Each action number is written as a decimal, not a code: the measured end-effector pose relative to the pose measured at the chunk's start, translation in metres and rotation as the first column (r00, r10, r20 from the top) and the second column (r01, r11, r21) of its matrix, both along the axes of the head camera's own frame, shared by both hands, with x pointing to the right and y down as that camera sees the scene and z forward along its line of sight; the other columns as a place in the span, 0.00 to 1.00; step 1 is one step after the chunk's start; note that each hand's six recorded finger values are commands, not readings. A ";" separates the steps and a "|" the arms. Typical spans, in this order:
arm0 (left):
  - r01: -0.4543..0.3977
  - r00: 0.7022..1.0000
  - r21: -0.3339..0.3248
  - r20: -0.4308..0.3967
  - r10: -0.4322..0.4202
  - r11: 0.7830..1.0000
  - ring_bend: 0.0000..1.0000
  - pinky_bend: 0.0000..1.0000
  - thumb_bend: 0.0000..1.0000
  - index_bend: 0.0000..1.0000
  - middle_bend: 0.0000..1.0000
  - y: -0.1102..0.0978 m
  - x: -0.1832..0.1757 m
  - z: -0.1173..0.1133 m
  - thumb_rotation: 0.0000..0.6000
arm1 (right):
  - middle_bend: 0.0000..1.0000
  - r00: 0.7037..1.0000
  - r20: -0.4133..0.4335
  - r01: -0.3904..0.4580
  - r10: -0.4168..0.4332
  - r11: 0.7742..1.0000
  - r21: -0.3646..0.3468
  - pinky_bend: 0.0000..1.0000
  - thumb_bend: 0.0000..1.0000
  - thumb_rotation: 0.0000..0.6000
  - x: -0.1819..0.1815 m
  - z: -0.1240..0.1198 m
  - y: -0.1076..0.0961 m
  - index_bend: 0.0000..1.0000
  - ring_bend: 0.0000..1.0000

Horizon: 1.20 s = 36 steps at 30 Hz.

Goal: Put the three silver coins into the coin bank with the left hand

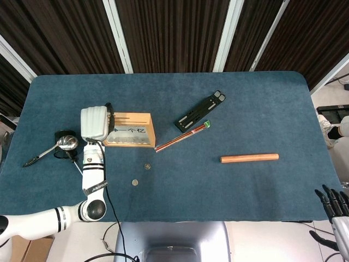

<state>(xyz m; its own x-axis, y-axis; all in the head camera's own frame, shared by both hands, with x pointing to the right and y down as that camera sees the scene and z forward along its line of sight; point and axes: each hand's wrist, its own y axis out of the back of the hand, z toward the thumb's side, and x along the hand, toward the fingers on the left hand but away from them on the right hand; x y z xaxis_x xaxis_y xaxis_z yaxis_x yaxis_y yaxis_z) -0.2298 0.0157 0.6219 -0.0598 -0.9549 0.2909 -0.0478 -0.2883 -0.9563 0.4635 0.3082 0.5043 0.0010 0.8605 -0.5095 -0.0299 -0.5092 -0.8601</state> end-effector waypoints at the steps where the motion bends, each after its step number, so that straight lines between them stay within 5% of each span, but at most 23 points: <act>1: -0.002 1.000 0.000 -0.001 0.002 1.000 1.00 1.00 0.50 0.58 1.00 0.000 0.001 0.001 1.00 | 0.00 1.000 0.000 -0.001 0.001 1.000 0.000 0.00 0.22 1.00 0.000 0.000 0.000 0.00 0.00; 14: -0.022 1.000 -0.022 0.001 0.022 1.000 1.00 1.00 0.50 0.57 1.00 0.005 0.008 0.007 1.00 | 0.00 1.000 0.002 -0.005 0.005 1.000 0.006 0.00 0.22 1.00 0.001 -0.002 0.000 0.00 0.00; 23: -0.031 0.999 -0.009 -0.013 0.031 0.999 1.00 1.00 0.49 0.32 1.00 0.005 0.011 0.004 1.00 | 0.00 1.000 0.001 -0.008 0.008 1.000 0.006 0.00 0.22 1.00 0.002 -0.002 0.001 0.00 0.00; 30: -0.053 0.997 0.007 -0.055 0.054 0.999 1.00 1.00 0.46 0.34 1.00 0.008 0.016 -0.009 1.00 | 0.00 1.000 0.001 -0.004 0.004 1.000 0.006 0.00 0.22 1.00 0.001 -0.003 0.001 0.00 0.00; 36: -0.126 0.974 -0.019 -0.194 0.120 0.992 1.00 1.00 0.46 0.39 1.00 0.041 0.034 -0.028 1.00 | 0.00 1.000 -0.006 0.002 -0.002 1.000 0.003 0.00 0.22 1.00 0.000 0.000 0.002 0.00 0.00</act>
<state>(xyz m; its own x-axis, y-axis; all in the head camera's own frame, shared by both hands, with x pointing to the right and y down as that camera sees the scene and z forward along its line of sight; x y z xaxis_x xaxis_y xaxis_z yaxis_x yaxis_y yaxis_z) -0.1961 0.0568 0.5944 0.1170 -0.9418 0.3151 -0.1922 -0.3328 -0.9232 0.4630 0.3099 0.5041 0.0003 0.8622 -0.5066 -0.0360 -0.5063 -0.8616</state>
